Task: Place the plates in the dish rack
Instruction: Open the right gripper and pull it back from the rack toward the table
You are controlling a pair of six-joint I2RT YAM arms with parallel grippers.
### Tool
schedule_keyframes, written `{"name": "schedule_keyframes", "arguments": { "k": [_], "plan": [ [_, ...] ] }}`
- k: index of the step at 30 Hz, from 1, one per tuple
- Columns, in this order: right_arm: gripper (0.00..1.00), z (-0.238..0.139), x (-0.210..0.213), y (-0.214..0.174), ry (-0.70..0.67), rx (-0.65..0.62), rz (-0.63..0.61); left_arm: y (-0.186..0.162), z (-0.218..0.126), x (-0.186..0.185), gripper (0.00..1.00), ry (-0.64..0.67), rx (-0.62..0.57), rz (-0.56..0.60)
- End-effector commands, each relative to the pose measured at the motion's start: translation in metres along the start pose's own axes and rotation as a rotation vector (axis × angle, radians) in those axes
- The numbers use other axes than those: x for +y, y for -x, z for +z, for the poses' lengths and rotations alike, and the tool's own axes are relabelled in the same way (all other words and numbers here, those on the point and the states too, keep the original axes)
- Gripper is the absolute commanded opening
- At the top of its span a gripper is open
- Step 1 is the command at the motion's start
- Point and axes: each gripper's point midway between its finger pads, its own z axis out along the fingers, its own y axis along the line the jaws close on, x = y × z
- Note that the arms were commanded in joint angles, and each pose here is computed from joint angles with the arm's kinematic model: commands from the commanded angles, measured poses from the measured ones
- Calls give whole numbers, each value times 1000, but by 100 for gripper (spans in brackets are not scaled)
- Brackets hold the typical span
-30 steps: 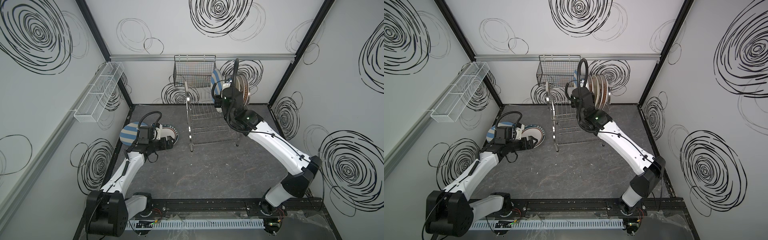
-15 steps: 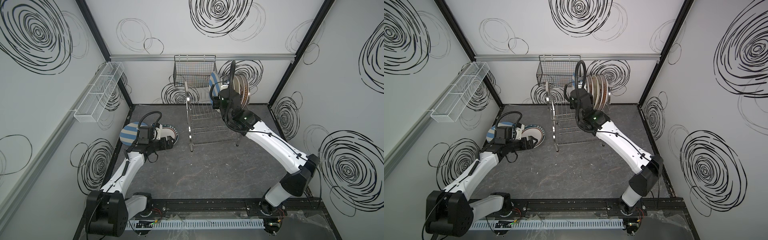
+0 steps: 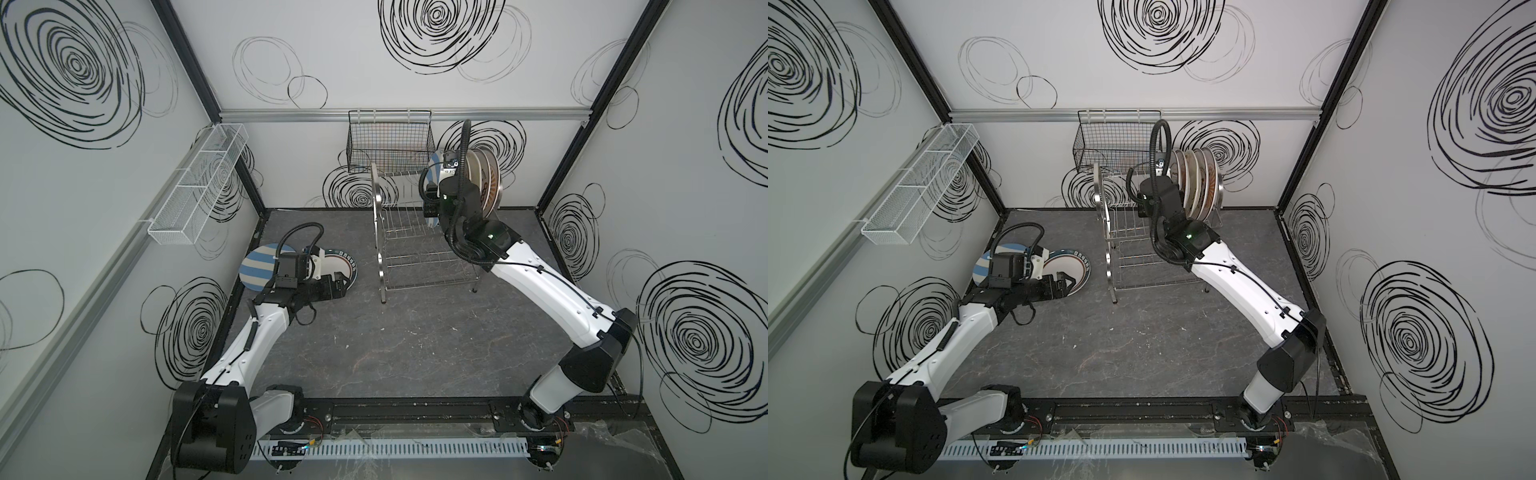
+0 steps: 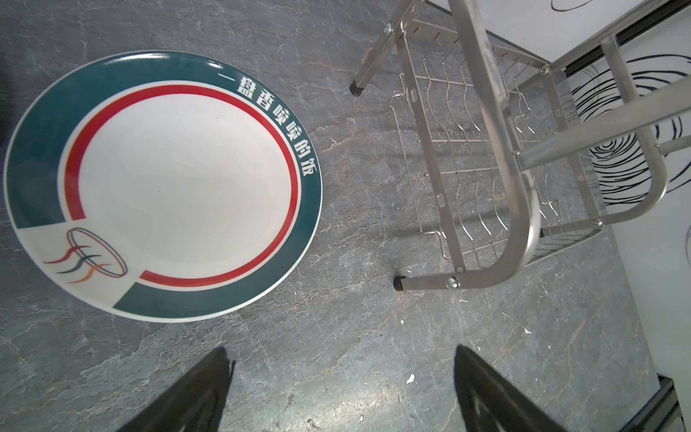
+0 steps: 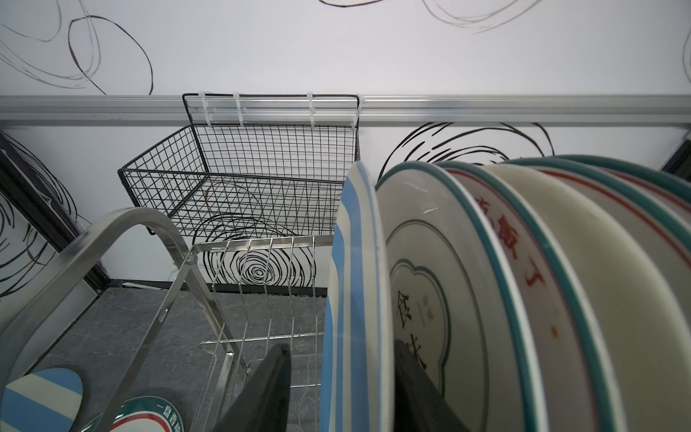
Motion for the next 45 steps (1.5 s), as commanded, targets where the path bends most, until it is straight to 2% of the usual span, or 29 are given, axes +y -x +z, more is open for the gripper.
{"name": "schedule_keyframes", "arguments": {
  "k": [1, 11, 13, 18, 25, 31, 39, 45],
  "plan": [
    [51, -12, -1, 26, 1, -42, 4, 8, -3, 0, 96, 0, -27, 23],
    [68, -37, 15, 51, 140, -65, 8, 10, -4, 0, 96, 5, -35, 27],
    [74, -45, 19, 56, 188, -77, 14, 9, -4, 0, 96, 4, -35, 27],
    [100, -70, 28, 64, 334, -162, 25, 11, -4, 2, 96, 15, -43, 18],
    [100, -109, 30, 60, 496, -201, -2, 13, -5, 1, 96, 34, -53, 24],
    [100, -136, 24, 28, 594, -159, -64, 17, -6, -6, 96, 55, -65, 28],
    [100, -165, 11, -50, 691, -16, -160, 30, 4, -20, 96, 74, -113, -11],
    [100, -188, 3, -115, 786, 67, -130, 41, 21, -22, 96, 87, -150, -29]
  ]
}}
